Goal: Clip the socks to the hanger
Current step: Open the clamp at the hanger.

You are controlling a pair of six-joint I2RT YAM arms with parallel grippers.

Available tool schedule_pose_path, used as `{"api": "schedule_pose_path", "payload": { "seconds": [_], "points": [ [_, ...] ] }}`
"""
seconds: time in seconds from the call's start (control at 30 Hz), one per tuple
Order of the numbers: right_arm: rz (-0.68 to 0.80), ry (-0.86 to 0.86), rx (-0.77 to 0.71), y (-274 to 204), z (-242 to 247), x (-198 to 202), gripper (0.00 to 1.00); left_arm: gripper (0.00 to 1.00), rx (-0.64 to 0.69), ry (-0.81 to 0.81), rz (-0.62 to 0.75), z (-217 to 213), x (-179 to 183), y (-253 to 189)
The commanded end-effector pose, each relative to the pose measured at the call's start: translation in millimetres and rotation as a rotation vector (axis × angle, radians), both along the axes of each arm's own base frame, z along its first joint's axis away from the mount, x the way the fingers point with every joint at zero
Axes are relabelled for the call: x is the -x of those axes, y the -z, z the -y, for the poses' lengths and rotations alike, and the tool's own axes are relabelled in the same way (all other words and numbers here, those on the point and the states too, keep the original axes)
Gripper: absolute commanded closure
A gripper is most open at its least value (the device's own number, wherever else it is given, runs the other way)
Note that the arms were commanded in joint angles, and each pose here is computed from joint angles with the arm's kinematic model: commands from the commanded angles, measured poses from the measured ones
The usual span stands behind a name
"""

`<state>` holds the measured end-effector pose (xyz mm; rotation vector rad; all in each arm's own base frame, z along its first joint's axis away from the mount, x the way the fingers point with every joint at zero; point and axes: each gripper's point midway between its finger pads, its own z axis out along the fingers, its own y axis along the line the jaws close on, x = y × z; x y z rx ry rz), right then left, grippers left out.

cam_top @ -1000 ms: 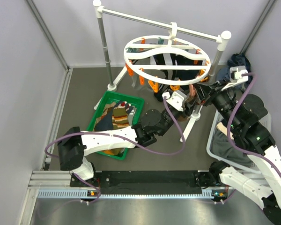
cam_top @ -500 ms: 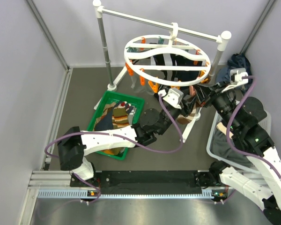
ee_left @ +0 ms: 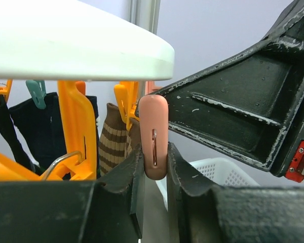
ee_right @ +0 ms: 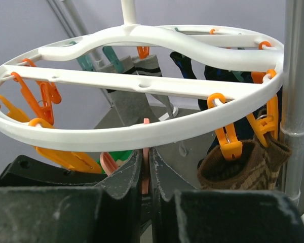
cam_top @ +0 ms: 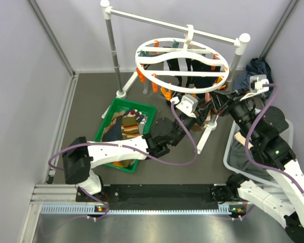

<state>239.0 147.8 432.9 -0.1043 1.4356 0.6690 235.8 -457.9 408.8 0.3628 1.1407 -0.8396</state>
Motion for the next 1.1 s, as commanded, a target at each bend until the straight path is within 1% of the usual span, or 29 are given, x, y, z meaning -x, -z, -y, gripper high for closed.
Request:
{"api": "schedule_pose_path", "payload": {
  "seconds": [0.0,0.03,0.1,0.17,0.27,0.3,0.37,0.4,0.47,0.5,0.57,0.7,0.93,1.03,1.07],
  "points": [
    [-0.004,0.001,0.014,3.7,4.2,5.5,0.87,1.00,0.055,-0.054,0.007,-15.3,-6.3,-15.6],
    [-0.009,0.004,0.022,4.4,5.0,6.1,0.81,1.00,0.046,-0.060,-0.001,-16.7,-7.1,-10.4],
    [-0.019,0.021,0.047,7.5,9.0,6.3,0.72,1.00,0.038,-0.064,-0.013,-18.7,-7.4,-4.4],
    [-0.010,0.045,0.055,4.4,14.7,7.2,0.68,1.00,0.026,-0.071,-0.020,-20.3,-8.1,-1.0],
    [-0.007,0.059,0.084,2.9,20.4,10.3,0.67,1.00,0.007,-0.081,-0.031,-20.4,-9.8,5.3],
    [-0.016,0.054,0.103,5.4,19.8,10.9,0.65,1.00,0.005,-0.079,-0.032,-20.8,-9.3,6.0],
    [-0.003,0.025,0.128,1.3,17.1,15.2,0.60,1.00,-0.003,-0.077,-0.037,-20.0,-9.2,9.0],
    [-0.010,0.009,0.142,3.5,14.2,16.0,0.55,1.00,-0.005,-0.076,-0.037,-20.4,-8.8,9.0],
    [0.005,-0.044,0.155,0.5,6.7,21.3,0.50,1.00,-0.009,-0.071,-0.042,-19.2,-8.5,11.7],
    [0.000,-0.054,0.161,2.3,4.5,20.5,0.45,1.00,-0.013,-0.064,-0.040,-18.1,-7.7,12.1],
    [-0.004,-0.093,0.164,4.4,-3.2,21.3,0.41,1.00,-0.017,-0.059,-0.040,-17.2,-7.2,12.6],
    [-0.010,-0.125,0.165,6.0,-11.7,18.0,0.38,1.00,-0.029,-0.047,-0.038,-15.3,-5.5,14.2],
    [-0.006,-0.074,0.168,3.2,-12.3,-0.2,0.39,1.00,-0.032,-0.010,-0.030,-10.6,-0.7,13.4],
    [0.000,-0.080,0.166,-1.1,-15.5,-3.6,0.42,1.00,-0.039,0.003,-0.029,-7.5,0.6,15.5],
    [0.005,-0.083,0.162,-3.2,-16.3,-3.8,0.45,1.00,-0.039,0.004,-0.031,-7.3,0.7,15.9]
  ]
}}
